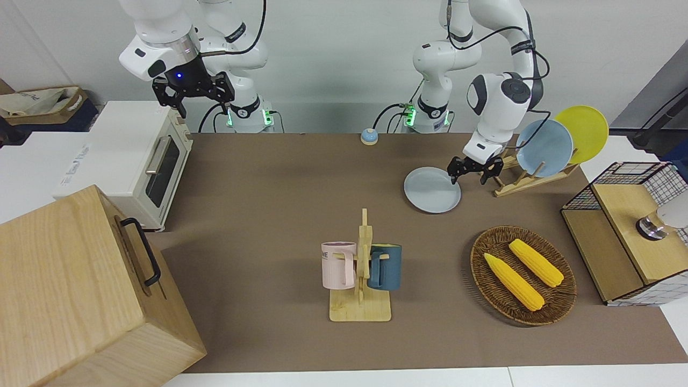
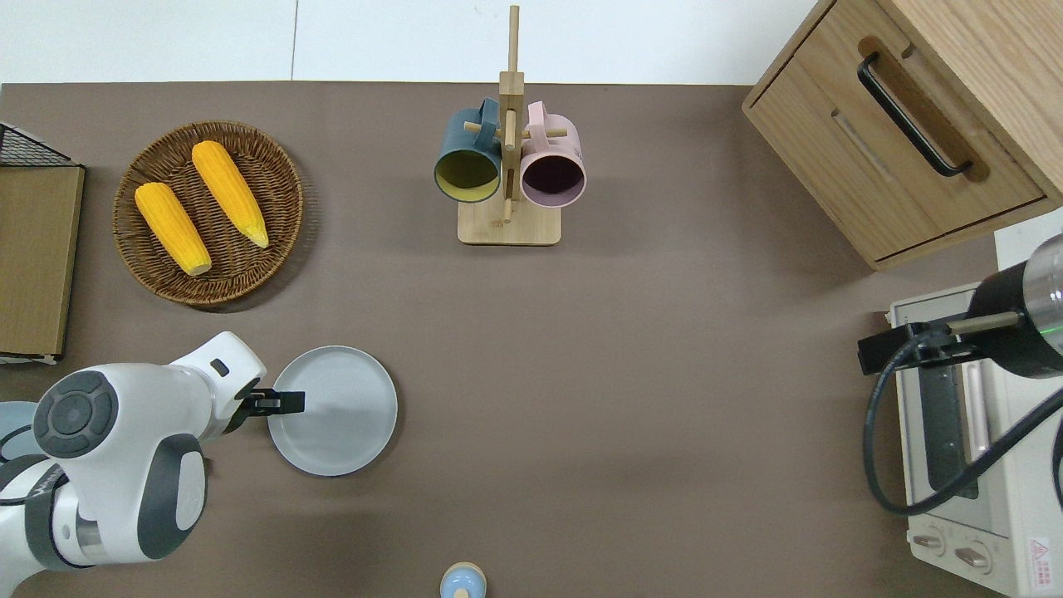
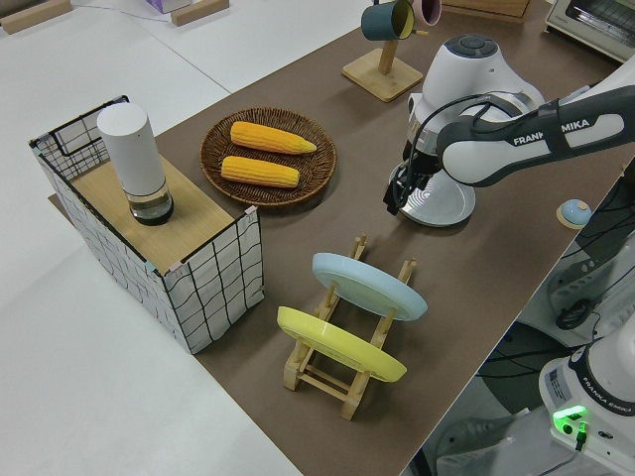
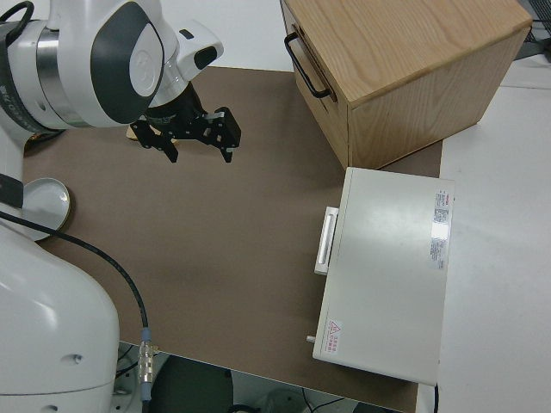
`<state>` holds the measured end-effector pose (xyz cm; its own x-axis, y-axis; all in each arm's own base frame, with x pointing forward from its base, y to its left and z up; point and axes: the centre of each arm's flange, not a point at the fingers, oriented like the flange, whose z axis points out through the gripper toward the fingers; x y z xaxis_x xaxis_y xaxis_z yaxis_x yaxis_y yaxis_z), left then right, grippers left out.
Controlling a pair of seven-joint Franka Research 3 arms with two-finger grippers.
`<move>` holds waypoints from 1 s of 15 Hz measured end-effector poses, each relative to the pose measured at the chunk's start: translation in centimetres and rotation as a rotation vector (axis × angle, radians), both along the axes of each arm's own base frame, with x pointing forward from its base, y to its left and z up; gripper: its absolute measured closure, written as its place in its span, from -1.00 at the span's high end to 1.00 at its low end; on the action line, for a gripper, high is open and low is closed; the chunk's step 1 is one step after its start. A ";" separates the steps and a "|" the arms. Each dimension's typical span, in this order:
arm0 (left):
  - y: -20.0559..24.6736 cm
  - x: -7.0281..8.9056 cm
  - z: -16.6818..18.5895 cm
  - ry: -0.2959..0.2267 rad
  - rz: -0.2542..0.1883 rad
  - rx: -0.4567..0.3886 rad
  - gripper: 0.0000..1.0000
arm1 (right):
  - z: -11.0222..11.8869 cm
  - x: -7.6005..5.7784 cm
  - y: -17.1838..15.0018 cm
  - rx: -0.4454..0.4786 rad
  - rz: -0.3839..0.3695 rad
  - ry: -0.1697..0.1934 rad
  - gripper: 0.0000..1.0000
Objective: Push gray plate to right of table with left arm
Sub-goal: 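Push the gray plate with the left gripper away from the basket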
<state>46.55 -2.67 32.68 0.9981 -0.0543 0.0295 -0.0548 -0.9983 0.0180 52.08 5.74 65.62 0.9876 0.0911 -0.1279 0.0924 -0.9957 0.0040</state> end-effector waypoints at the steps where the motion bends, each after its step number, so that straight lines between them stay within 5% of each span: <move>1: -0.3 -0.1 -0.6 -0.002 -0.006 -0.001 1.00 | 0.0 0.0 0.0 0.000 0.000 0.000 0.97; 7: -1.2 -1.0 -2.9 0.002 -0.025 -0.005 0.86 | 0.0 0.0 0.0 0.000 0.000 0.000 0.97; 14: -1.1 -1.0 -2.9 -0.003 -0.023 -0.005 -0.82 | 0.0 0.0 0.0 0.000 0.000 0.000 0.97; 15: -1.2 -1.0 -2.6 -0.008 -0.024 -0.003 -0.90 | 0.0 0.0 0.0 0.000 0.000 0.000 0.97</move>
